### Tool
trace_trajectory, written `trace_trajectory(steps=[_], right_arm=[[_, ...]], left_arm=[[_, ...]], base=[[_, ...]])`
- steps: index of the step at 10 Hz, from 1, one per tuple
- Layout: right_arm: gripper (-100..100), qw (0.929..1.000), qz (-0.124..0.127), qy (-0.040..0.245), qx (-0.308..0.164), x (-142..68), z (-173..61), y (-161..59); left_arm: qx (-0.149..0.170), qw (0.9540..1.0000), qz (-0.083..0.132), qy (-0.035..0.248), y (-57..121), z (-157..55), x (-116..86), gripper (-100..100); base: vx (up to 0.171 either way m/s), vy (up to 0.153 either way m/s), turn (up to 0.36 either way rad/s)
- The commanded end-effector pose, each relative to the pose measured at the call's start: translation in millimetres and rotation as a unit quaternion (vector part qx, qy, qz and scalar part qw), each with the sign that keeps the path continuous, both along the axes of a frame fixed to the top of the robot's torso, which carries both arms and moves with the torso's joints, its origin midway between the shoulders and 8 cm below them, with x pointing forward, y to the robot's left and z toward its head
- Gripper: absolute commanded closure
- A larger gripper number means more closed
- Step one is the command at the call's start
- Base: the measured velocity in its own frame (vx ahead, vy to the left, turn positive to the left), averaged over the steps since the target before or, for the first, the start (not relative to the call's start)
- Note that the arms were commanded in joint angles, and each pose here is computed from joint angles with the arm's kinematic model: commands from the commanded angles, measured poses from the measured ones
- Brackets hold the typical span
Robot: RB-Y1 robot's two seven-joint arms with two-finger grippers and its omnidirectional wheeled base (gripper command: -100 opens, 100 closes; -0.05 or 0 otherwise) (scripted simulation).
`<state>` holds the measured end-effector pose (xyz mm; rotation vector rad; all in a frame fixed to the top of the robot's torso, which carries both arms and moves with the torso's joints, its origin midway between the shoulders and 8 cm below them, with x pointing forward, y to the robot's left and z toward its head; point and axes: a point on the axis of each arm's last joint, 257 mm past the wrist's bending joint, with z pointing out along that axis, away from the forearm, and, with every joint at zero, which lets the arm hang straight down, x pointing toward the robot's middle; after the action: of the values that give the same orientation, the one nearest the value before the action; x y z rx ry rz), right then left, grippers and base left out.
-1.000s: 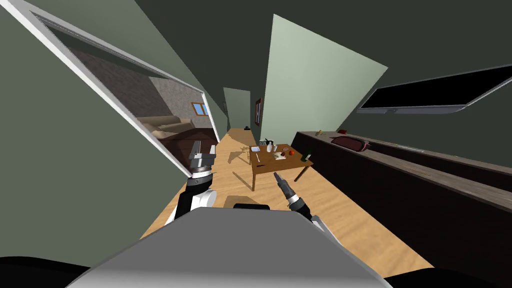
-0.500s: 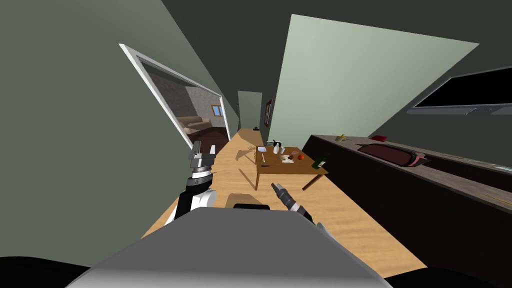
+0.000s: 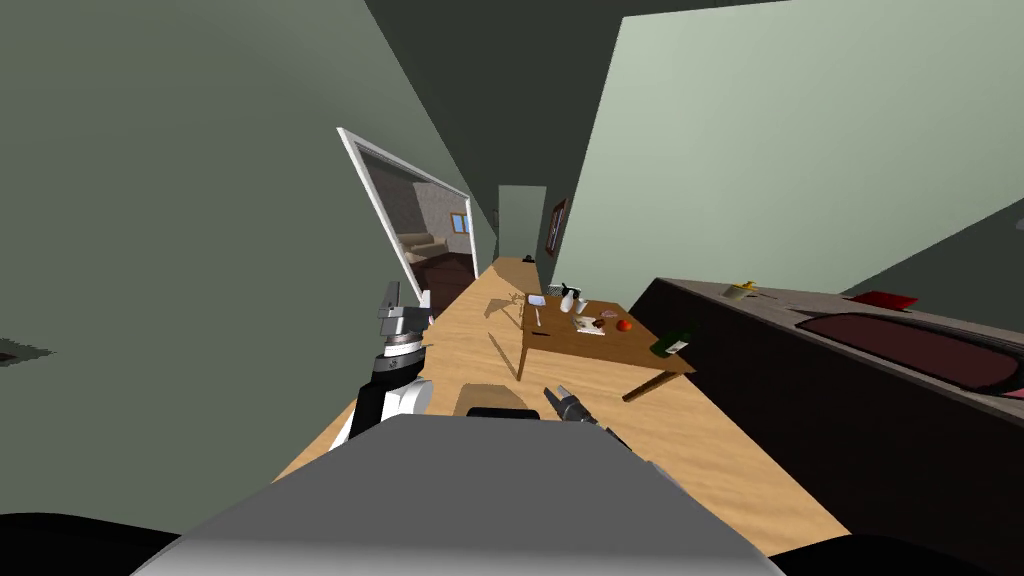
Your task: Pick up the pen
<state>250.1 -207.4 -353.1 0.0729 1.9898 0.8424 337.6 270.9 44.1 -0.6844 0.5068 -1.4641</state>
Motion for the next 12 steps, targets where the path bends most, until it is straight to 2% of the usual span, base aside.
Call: trace_trajectory(steps=[1,3,4,5,6,8,9,11,12], right_arm=[[-100,0.9997,0.008,0.016,-0.019,-13.0,-15.2,-8.0],[-100,0.9938,0.037,0.068,-0.08,-53.6,-59.1,-27.6],[-100,0.9934,0.04,0.068,-0.083,-54.2,-58.5,-29.5],[-100,0.9875,0.055,0.094,-0.114,-75.2,-77.4,-42.9],[-100,0.9871,0.054,0.096,-0.116,-76.5,-79.4,-44.8],[-100,0.971,0.074,0.147,-0.173,-119.0,-113.1,-75.6],[-100,0.97,0.077,0.148,-0.177,-119.8,-112.9,-78.6],[-100,0.9478,0.093,0.195,-0.234,-160.9,-138.2,-117.2],[-100,0.9477,0.093,0.195,-0.235,-160.9,-138.2,-117.4]], left_arm=[[0.0,1.0,0.0,0.0,0.0,0.0,0.0,0],[0.0,1.0,0.0,0.0,0.0,0.0,0.0,0],[0.0,1.0,0.0,0.0,0.0,0.0,0.0,0],[0.0,1.0,0.0,0.0,0.0,0.0,0.0,0],[0.0,1.0,0.0,0.0,0.0,0.0,0.0,0],[0.0,1.0,0.0,0.0,0.0,0.0,0.0,0],[0.0,1.0,0.0,0.0,0.1,-0.1,0.0,0],[0.0,1.0,0.0,0.0,0.1,-0.1,0.0,0],[0.0,1.0,0.0,0.0,0.1,-0.1,0.0,0]], base=[[-0.022,-0.045,0.263],[-0.029,-0.039,0.399],[-0.025,-0.033,0.398],[-0.013,-0.03,0.398],[-0.004,-0.026,0.307],[0.005,-0.03,0.43],[0.012,-0.03,0.42],[0.032,-0.028,0.385],[0.034,-0.028,0.438]])
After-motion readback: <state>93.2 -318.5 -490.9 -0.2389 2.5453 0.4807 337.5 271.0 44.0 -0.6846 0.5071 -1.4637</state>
